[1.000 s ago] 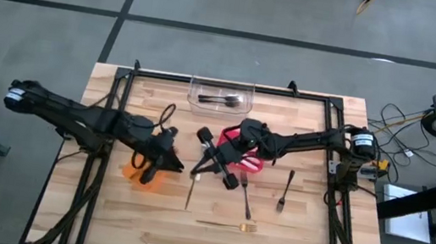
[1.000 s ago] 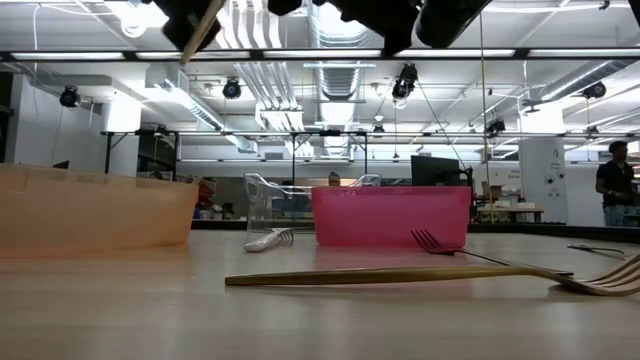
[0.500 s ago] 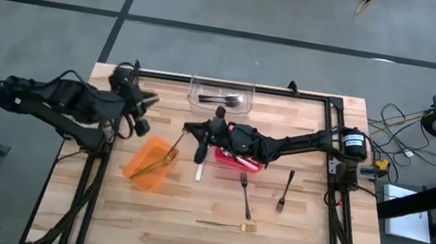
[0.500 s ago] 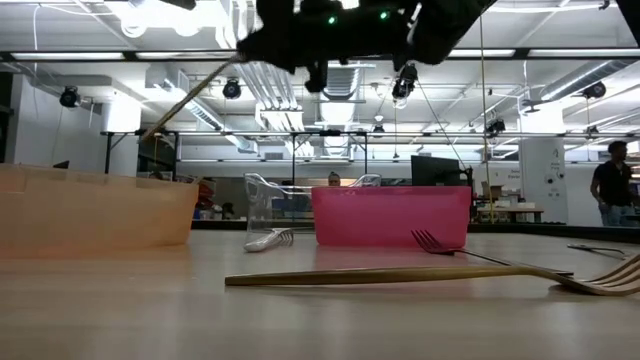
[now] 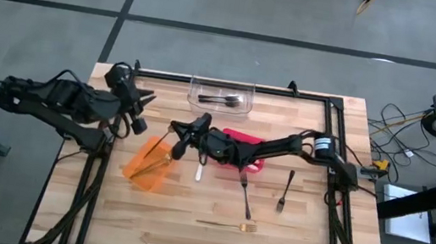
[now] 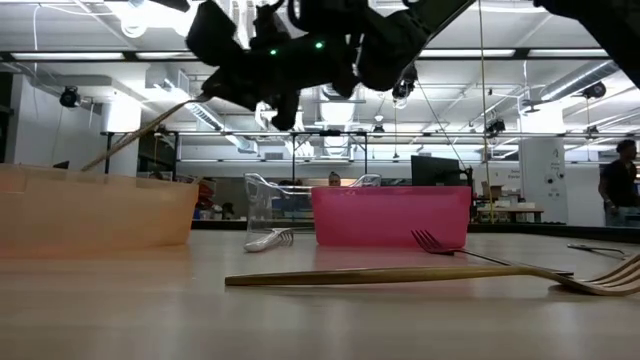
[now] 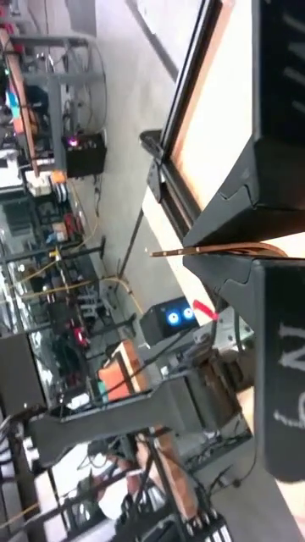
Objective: Sort silverware by color (type)
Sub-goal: Put the gold fork into the orange bin
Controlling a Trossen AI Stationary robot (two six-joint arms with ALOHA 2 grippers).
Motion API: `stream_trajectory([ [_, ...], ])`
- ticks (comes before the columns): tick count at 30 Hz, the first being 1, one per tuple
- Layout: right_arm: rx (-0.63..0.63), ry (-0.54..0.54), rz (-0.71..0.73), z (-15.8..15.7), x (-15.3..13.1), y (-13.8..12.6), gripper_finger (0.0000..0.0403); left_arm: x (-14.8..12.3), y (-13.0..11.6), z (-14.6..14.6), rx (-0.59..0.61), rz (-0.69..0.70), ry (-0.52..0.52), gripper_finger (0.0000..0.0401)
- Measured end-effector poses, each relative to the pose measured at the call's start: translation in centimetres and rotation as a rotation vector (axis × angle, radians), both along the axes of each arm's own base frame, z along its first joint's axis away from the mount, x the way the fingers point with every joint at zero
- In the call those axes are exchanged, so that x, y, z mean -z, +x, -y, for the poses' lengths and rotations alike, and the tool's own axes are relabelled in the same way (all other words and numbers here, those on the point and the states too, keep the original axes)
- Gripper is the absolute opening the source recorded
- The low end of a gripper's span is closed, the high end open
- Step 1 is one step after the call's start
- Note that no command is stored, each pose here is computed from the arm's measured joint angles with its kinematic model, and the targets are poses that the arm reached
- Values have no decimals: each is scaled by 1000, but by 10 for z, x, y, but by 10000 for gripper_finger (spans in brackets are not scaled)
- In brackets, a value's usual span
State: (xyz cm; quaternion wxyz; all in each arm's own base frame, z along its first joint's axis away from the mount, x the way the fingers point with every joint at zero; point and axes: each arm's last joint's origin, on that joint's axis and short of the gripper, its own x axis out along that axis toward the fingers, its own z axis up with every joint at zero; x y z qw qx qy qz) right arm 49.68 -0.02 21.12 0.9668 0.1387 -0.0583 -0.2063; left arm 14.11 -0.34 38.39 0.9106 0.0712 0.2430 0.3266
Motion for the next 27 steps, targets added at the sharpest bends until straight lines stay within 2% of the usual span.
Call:
stream_trajectory([
  [5, 31, 2, -15, -12, 15, 11, 8, 7, -3, 0, -1, -14, 1, 41],
  [13, 62, 16, -63, -16, 27, 13, 8, 6, -6, -1, 1, 2, 0, 41],
  [27, 62, 17, -114, -16, 33, 12, 9, 6, -4, -1, -1, 8, -3, 41],
])
